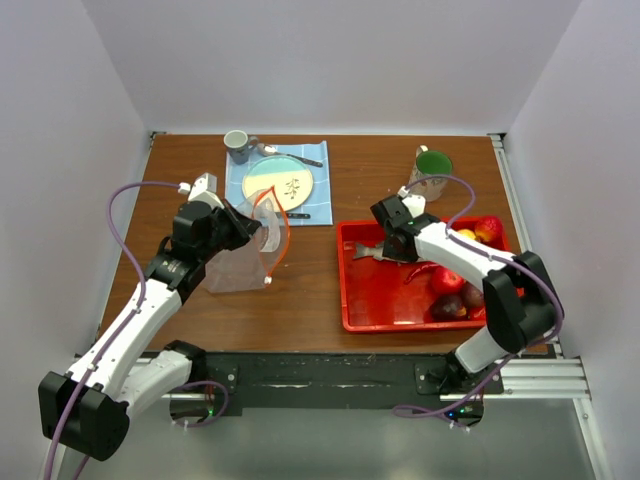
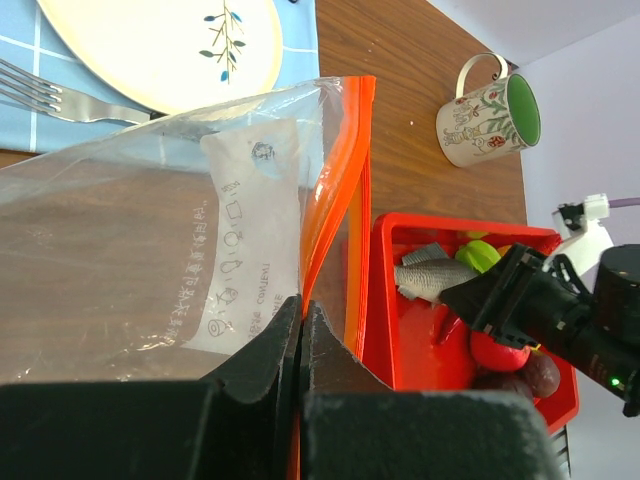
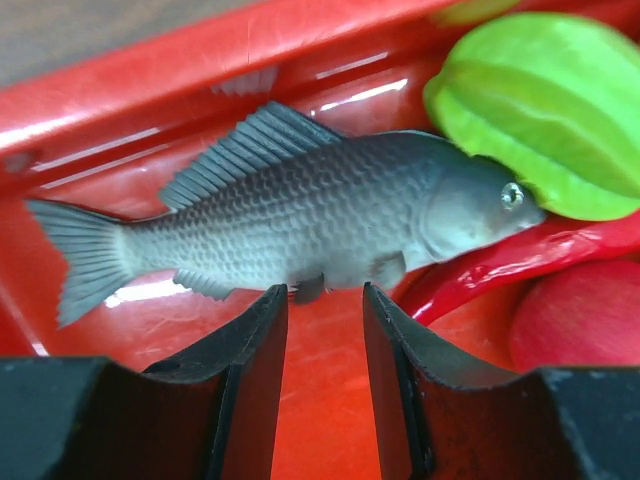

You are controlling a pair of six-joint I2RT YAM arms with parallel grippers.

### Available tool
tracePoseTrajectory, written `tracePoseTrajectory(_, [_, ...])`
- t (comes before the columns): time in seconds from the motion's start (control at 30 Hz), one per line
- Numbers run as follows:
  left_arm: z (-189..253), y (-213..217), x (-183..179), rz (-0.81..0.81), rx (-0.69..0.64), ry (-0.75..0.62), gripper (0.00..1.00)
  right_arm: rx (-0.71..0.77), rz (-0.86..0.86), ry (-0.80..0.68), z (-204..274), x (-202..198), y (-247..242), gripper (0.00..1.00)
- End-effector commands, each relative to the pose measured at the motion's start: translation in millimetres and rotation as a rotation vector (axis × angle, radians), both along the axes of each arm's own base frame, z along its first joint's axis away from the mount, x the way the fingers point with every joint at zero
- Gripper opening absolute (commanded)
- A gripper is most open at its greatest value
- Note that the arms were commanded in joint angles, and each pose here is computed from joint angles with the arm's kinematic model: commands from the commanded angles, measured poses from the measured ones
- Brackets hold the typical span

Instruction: Place the food in the zip-top bag and seal the zipper

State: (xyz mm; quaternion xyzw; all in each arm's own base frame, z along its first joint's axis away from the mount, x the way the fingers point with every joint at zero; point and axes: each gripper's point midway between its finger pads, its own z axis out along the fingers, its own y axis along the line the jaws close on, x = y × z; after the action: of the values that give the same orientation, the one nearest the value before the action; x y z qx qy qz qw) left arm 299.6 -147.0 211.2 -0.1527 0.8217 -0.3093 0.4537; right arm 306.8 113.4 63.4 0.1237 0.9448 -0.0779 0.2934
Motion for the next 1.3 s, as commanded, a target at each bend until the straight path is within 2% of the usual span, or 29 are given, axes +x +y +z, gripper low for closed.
tracePoseTrajectory(0.0, [8.5,-1.9,1.5,0.001,-0.013,-0.034,0.00,-0.015,-0.010,-0.028,5.7,11.0,2.6,0.39])
tracePoseTrajectory(0.13, [8.3,-1.5,1.1,0.003,-0.013,-0.032,0.00,-0.028,-0.019,-0.024,3.3,11.6,0.8,0.30])
tracePoseTrajectory(0.17, [8.2,-1.0,1.4,0.006,-0.012,-0.033,0.00,-0.031,-0.019,-0.019,1.8,11.5,0.7,0.24])
tracePoseTrajectory(0.23, [7.6,-0.9,0.9,0.006,-0.012,-0.031,0.00,-0.037,-0.019,-0.016,1.3,10.6,-0.5,0.17])
tracePoseTrajectory(0.27, [7.8,-0.7,0.6,0.006,-0.012,-0.031,0.00,-0.036,-0.019,-0.017,2.2,10.4,-0.6,0.09])
tracePoseTrajectory(0.37, [7.5,-0.4,0.4,0.007,-0.011,-0.031,0.00,-0.022,-0.013,-0.031,11.3,9.4,0.1,0.00])
tracePoseTrajectory(0.47, [6.3,-0.3,-0.2,0.008,-0.013,-0.027,0.00,0.010,0.004,-0.047,24.9,8.6,4.1,0.00])
tracePoseTrajectory(0.73, [3.7,-2.1,0.4,0.004,-0.021,-0.021,0.00,0.139,0.055,-0.179,101.6,2.8,12.8,0.00])
tracePoseTrajectory(0.87, [6.4,-6.9,1.7,-0.012,-0.041,-0.024,0.00,0.257,0.110,-0.253,134.5,-1.7,26.4,0.00])
tracePoseTrajectory(1.27, [16.8,-36.3,1.6,-0.090,-0.163,-0.014,0.00,0.872,0.416,-0.440,257.8,-19.3,127.0,0.00])
